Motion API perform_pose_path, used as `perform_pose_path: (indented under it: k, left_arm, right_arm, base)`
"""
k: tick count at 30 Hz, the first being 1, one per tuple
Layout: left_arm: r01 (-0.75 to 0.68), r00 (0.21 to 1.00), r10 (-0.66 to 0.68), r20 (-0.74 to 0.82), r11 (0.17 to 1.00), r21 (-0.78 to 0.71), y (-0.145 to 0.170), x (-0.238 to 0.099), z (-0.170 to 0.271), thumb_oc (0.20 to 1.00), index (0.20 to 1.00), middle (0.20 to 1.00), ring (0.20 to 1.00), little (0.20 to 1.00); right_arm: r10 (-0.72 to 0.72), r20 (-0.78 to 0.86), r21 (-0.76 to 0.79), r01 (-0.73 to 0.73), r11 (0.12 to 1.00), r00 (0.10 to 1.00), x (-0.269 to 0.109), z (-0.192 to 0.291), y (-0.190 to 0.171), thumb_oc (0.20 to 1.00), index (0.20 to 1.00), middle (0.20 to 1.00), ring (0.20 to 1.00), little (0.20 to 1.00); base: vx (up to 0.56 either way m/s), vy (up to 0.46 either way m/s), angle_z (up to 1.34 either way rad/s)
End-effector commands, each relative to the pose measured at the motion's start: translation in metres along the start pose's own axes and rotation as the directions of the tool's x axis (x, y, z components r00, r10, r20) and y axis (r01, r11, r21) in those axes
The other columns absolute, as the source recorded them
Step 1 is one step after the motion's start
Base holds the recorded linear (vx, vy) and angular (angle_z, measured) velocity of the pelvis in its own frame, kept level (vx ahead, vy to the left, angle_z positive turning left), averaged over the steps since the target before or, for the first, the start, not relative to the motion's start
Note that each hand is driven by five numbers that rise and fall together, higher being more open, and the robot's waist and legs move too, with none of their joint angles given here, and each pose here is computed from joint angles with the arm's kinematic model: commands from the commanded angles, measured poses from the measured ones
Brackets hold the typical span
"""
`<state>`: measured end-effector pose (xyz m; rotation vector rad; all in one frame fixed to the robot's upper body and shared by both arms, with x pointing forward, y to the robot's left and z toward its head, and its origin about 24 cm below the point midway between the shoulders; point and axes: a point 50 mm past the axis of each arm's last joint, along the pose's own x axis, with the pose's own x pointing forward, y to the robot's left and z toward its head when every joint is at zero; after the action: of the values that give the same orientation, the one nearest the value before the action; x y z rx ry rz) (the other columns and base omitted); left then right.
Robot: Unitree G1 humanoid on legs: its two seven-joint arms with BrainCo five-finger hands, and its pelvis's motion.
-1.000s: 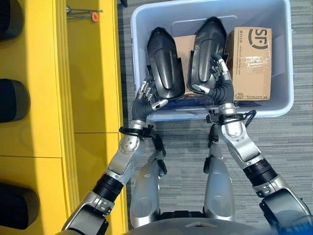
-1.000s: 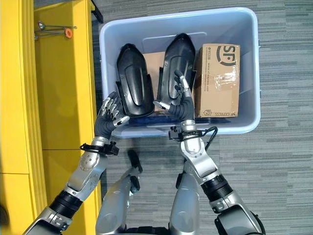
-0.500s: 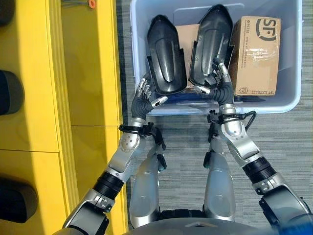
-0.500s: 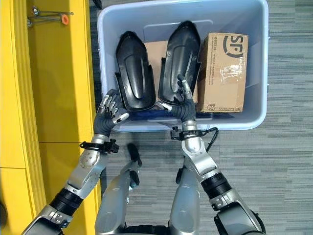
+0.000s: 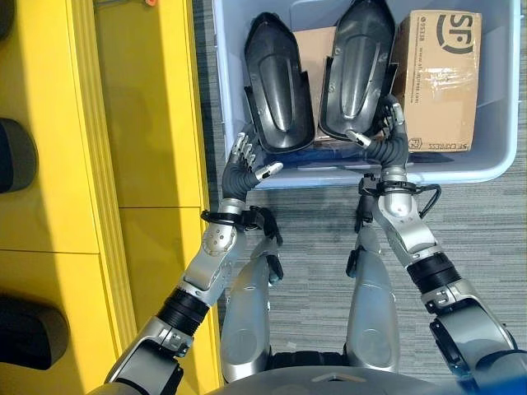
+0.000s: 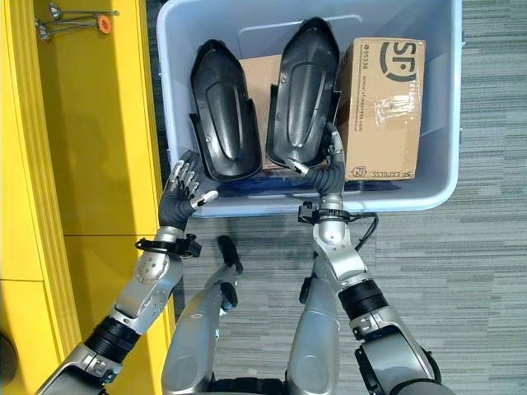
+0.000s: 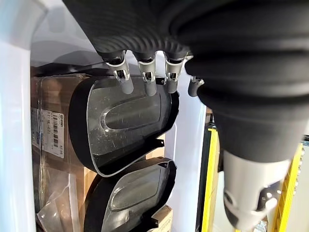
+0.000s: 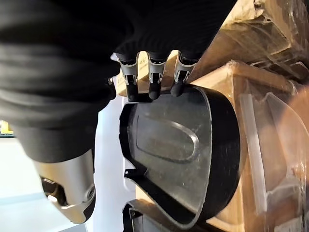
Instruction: Move parts from the plastic box to the shelf.
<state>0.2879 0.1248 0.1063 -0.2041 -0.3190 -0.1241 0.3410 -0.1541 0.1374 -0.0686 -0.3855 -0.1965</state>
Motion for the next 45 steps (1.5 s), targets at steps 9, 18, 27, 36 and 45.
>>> perform_pose_path:
  k: [9, 18, 27, 36, 45]
  left_arm:
    - [0.045, 0.992, -0.043, 0.119, 0.999, -0.013, 0.000, -0.003, 0.022, 1.000, 1.000, 1.000, 1.000, 1.000]
    - [0.053, 0.991, -0.048, 0.122, 0.998, -0.037, -0.002, -0.002, 0.023, 1.000, 1.000, 1.000, 1.000, 1.000]
    - [0.067, 0.989, -0.061, 0.132, 0.997, -0.042, -0.005, 0.001, 0.025, 1.000, 1.000, 1.000, 1.000, 1.000]
    - [0.044, 0.989, -0.039, 0.143, 0.999, -0.030, -0.002, 0.002, 0.027, 1.000, 1.000, 1.000, 1.000, 1.000]
    - [0.036, 0.988, -0.034, 0.152, 0.999, -0.012, 0.000, 0.002, 0.030, 1.000, 1.000, 1.000, 1.000, 1.000]
  right_arm:
    - [-0.139, 0.132, -0.016, 0.142, 0.990, 0.981, 0.021, 0.023, -0.032, 1.000, 1.000, 1.000, 1.000, 1.000]
    - [-0.228, 0.093, -0.040, 0.233, 0.972, 0.969, 0.041, 0.020, -0.053, 1.000, 1.000, 1.000, 1.000, 1.000]
    - [-0.181, 0.079, -0.068, 0.186, 0.980, 0.980, 0.049, 0.021, -0.044, 1.000, 1.000, 1.000, 1.000, 1.000]
    - [-0.101, 0.165, -0.070, 0.114, 0.991, 0.981, 0.037, 0.034, -0.030, 1.000, 1.000, 1.000, 1.000, 1.000]
    - [-0.039, 0.356, -0.063, 0.065, 0.996, 0.934, 0.022, 0.070, -0.013, 1.000, 1.000, 1.000, 1.000, 1.000]
  base:
    - [0.00, 0.000, 0.00]
    - [0.00, -0.006, -0.01]
    - [0.00, 0.000, 0.00]
    - [0.00, 0.000, 0.00]
    - [-0.01, 0.001, 0.02]
